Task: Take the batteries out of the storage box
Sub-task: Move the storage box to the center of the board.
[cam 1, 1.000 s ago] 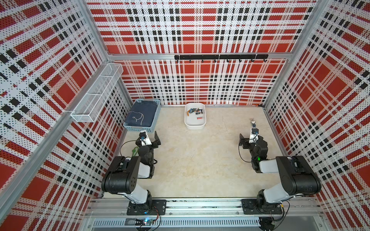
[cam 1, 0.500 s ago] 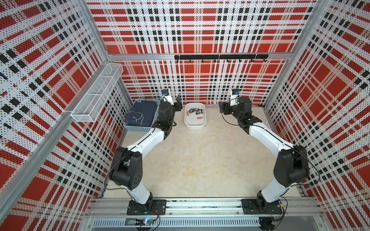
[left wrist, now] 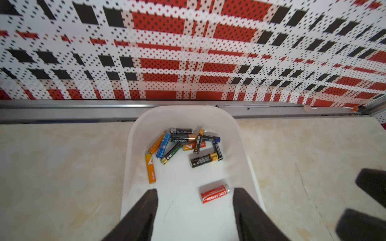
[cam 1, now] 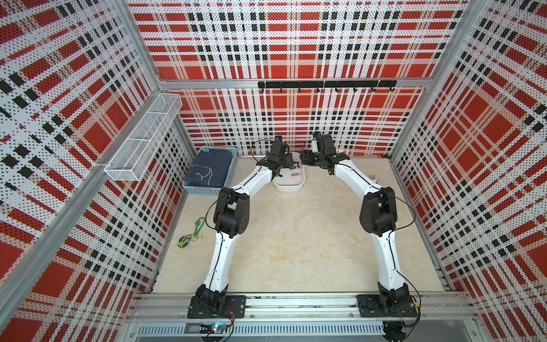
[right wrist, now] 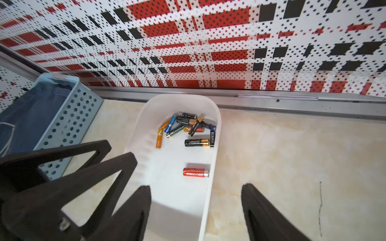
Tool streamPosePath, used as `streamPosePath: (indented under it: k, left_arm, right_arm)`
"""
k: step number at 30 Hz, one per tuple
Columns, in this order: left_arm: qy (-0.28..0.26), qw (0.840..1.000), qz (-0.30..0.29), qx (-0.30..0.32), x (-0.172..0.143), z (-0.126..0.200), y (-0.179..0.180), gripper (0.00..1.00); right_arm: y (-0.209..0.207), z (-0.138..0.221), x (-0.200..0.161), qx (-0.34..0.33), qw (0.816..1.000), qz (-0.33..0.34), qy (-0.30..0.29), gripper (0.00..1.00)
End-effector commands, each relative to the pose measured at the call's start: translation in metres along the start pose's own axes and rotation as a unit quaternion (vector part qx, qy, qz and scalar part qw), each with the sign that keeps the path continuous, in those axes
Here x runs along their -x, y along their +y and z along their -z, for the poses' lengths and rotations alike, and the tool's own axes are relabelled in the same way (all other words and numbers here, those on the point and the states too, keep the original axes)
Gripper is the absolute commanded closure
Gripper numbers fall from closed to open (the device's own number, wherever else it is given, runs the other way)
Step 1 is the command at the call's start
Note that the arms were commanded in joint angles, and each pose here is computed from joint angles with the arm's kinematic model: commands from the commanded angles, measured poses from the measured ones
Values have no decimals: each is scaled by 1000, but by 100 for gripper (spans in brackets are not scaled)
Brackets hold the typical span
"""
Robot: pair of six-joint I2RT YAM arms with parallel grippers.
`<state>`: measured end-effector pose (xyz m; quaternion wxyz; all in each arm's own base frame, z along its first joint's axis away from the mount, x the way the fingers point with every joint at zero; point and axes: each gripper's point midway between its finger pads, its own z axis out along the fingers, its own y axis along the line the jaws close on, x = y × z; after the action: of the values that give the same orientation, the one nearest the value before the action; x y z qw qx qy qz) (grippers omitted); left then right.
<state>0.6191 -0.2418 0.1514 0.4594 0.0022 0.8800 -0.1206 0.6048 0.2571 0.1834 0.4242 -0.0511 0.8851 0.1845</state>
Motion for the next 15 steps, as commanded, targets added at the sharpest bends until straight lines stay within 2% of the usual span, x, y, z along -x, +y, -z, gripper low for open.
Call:
streamPosePath:
  k: [1, 8, 15]
  left_arm:
    - [21, 999, 15, 31, -6, -9, 24, 40]
    - [45, 998, 12, 38, -28, -29, 41, 44]
    - [78, 996, -1, 35, -59, -47, 45, 55]
  right_arm:
    - [-5, -11, -19, -17, 999, -2, 36, 26]
    - [-7, -36, -40, -11, 998, -2, 66, 32]
    - [-8, -53, -57, -6, 997, -3, 82, 39]
